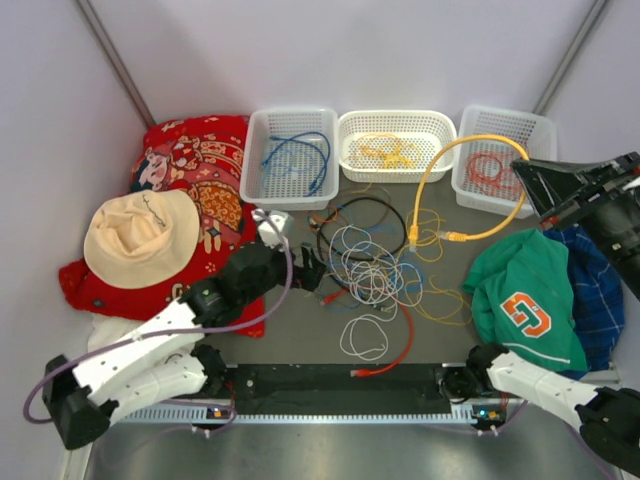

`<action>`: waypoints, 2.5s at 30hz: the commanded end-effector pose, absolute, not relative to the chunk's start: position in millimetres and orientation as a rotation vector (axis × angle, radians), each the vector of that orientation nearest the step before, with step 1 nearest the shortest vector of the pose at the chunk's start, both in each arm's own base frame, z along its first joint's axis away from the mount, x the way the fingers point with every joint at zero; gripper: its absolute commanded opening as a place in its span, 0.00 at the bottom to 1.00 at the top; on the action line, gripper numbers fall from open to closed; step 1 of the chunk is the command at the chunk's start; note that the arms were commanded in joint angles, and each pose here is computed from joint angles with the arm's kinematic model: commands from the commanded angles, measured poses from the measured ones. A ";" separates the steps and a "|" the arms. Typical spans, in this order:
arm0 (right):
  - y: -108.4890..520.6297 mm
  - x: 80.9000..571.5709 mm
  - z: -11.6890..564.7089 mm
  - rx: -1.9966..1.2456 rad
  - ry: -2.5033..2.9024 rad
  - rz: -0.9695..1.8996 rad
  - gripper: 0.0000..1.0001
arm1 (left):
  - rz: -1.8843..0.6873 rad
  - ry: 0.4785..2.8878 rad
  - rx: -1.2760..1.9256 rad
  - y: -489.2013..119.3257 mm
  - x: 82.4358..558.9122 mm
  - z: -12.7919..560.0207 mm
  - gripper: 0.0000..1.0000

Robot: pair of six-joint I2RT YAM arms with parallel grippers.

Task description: Untangle the cables

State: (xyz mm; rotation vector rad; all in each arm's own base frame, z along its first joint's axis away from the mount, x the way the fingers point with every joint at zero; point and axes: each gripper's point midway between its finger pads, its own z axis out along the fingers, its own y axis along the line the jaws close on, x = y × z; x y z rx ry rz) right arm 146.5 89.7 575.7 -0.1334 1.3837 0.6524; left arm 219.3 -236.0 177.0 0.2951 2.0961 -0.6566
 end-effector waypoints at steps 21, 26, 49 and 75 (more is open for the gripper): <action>121.3 142.9 579.1 -0.200 1.402 0.814 0.00 | -1.172 1.007 0.831 -316.2 148.9 345.4 0.99; 121.7 145.6 577.5 -0.205 1.416 0.798 0.00 | -1.229 0.995 0.903 -329.5 137.5 332.6 0.99; 121.7 151.0 575.6 -0.187 1.420 0.789 0.00 | -1.164 1.304 0.938 -366.4 174.8 257.3 0.00; 139.8 379.1 483.9 0.182 1.641 0.510 0.00 | -0.759 2.155 0.357 -252.6 184.9 167.5 0.00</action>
